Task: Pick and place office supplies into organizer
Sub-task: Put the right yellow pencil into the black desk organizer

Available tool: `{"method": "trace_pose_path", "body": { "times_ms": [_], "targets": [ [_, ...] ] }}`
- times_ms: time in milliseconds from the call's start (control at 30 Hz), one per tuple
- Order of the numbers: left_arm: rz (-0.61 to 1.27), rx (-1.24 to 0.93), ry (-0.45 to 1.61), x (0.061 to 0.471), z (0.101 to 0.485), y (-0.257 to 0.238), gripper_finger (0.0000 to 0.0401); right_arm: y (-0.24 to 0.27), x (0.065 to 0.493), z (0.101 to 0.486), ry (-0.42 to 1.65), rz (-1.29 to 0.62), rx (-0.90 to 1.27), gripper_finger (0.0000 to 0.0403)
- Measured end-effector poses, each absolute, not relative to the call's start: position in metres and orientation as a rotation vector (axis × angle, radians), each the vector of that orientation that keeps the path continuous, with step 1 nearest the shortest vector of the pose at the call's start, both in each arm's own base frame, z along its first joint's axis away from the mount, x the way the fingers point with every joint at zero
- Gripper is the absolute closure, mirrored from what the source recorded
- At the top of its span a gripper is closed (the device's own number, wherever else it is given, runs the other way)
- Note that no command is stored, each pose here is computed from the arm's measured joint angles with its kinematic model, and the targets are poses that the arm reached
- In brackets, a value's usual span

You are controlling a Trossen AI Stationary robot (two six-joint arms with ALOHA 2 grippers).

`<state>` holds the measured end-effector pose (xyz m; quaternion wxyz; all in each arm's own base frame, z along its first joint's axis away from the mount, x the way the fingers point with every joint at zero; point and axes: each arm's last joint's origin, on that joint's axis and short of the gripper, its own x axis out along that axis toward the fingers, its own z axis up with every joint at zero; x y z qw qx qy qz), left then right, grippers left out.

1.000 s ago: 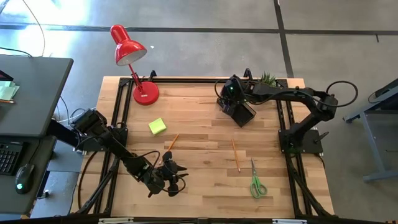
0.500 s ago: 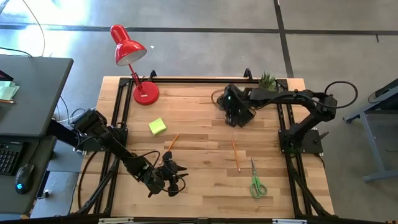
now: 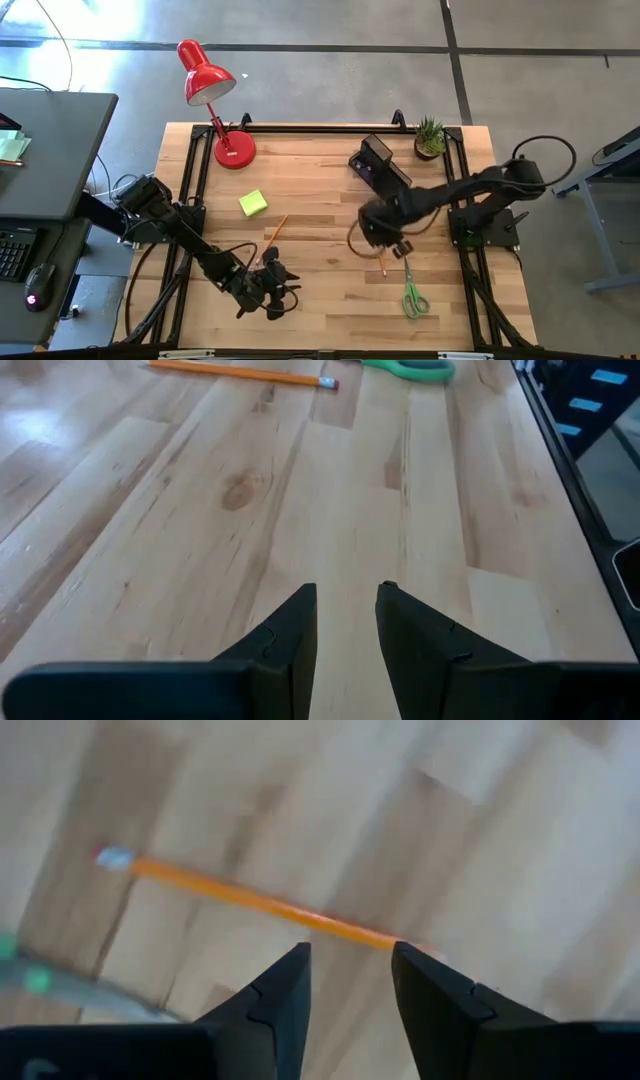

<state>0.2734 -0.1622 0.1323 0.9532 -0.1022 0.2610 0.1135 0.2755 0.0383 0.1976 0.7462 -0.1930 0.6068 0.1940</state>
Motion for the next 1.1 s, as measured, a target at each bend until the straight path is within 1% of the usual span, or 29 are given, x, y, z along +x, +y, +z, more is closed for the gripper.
{"method": "trace_pose_path", "body": {
  "times_ms": [100,167,267,400,633,900,1100],
  "targets": [
    [0.228,-0.206,0.532,0.273,0.132,-0.162,0.0309,0.058,0.274,0.198,1.281,0.519,-0.631,0.0268],
    [0.215,-0.203,0.537,0.272,0.132,-0.164,0.0309,0.068,0.274,0.199,1.236,0.549,-0.753,0.027],
    [0.194,-0.174,0.543,0.269,0.132,-0.169,0.0309,0.077,0.275,0.199,1.196,0.582,-0.853,0.0273],
    [0.178,-0.149,0.556,0.264,0.131,-0.175,0.0309,0.085,0.274,0.186,1.251,0.644,-0.847,0.0274],
    [0.176,-0.136,0.55,0.26,0.131,-0.179,0.0309,0.107,0.273,0.161,1.323,0.722,-0.901,0.0275],
    [0.18,-0.131,0.548,0.26,0.131,-0.18,0.0309,0.115,0.273,0.157,1.311,0.717,-0.935,0.0277],
    [0.184,-0.131,0.545,0.26,0.131,-0.18,0.0309,0.113,0.269,0.151,1.336,0.728,-0.928,0.03]
  ]
}}
